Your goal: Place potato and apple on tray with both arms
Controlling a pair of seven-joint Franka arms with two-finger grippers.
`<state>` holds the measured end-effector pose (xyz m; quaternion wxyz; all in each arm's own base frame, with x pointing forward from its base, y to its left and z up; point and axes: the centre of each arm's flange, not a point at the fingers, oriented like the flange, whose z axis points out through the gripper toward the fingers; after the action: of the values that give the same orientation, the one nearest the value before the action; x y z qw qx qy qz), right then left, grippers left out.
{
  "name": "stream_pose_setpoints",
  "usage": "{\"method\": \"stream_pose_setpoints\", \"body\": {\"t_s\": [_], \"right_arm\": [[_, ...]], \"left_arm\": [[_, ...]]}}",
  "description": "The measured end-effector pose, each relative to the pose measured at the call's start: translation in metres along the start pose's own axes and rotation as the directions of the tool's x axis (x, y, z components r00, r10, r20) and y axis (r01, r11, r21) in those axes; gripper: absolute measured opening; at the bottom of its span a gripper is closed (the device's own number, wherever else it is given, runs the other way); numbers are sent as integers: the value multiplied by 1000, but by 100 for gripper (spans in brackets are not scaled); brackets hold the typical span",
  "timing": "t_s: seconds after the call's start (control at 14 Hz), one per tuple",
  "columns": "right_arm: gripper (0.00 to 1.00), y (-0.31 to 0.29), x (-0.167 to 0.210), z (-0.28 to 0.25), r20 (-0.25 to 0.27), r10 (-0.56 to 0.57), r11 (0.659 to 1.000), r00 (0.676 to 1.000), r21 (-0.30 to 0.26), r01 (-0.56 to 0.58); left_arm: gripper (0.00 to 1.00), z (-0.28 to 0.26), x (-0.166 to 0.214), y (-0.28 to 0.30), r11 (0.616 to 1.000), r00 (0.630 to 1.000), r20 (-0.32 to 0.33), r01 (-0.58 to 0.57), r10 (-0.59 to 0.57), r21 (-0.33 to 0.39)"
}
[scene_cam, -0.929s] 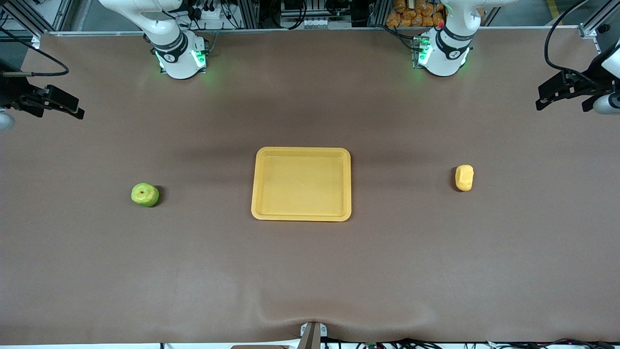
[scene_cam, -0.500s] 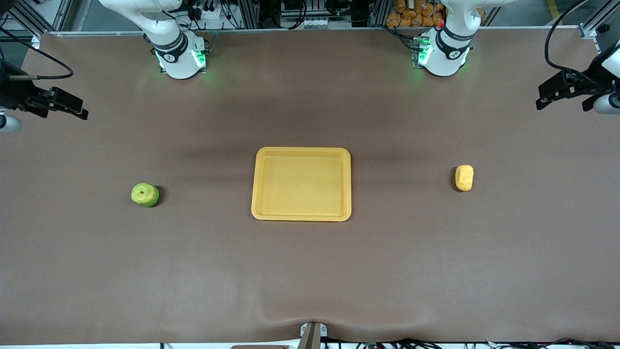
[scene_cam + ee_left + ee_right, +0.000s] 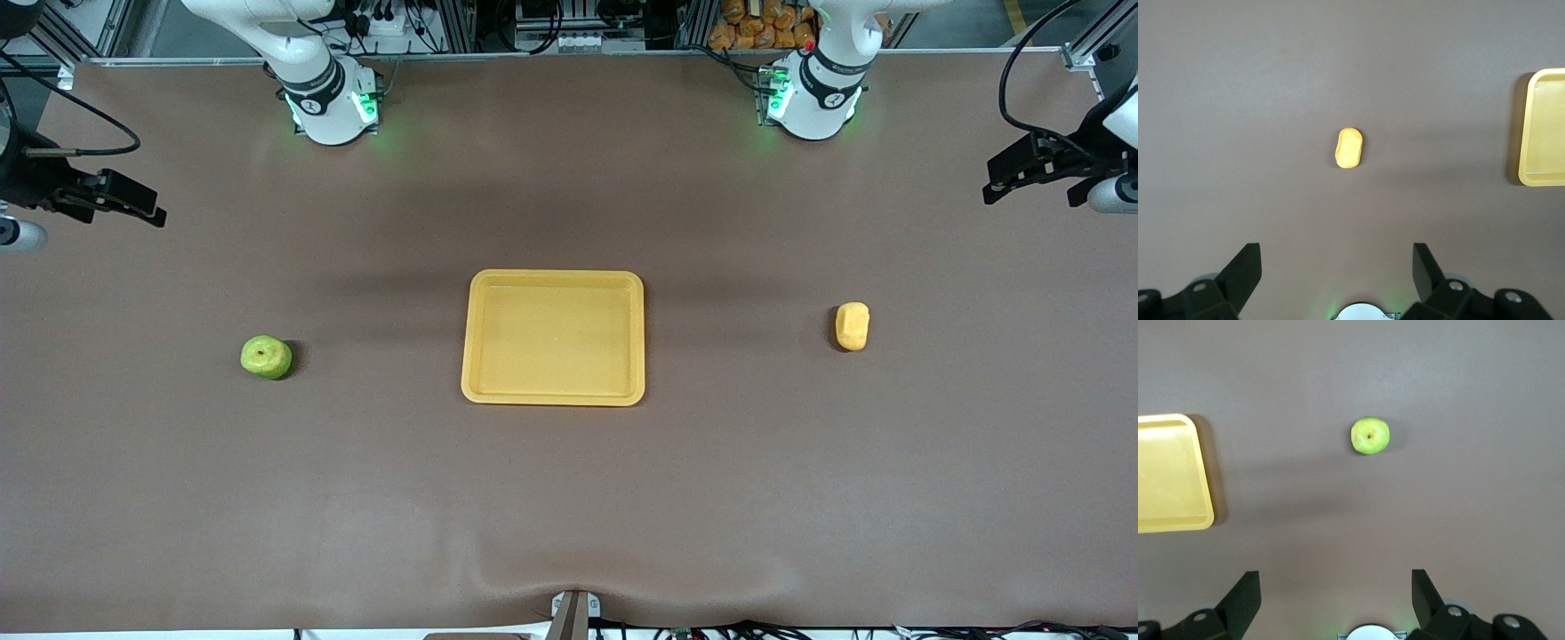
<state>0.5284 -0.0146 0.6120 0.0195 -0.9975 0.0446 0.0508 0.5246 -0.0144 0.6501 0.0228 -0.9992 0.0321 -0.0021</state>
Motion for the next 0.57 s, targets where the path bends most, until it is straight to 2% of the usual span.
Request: {"method": "stream_pose_setpoints", "body": {"t_s": [0.29, 0.57], "right_arm": [[100, 0, 4, -2, -34, 0, 1000, 999, 2, 0], [100, -1, 4, -2, -39, -2, 1000, 999, 2, 2]], "left_arm": [[100, 6, 3, 0, 1000, 1000, 15, -2, 2, -1], [100, 20, 7, 0, 1000, 999, 49, -3, 3, -3]]}}
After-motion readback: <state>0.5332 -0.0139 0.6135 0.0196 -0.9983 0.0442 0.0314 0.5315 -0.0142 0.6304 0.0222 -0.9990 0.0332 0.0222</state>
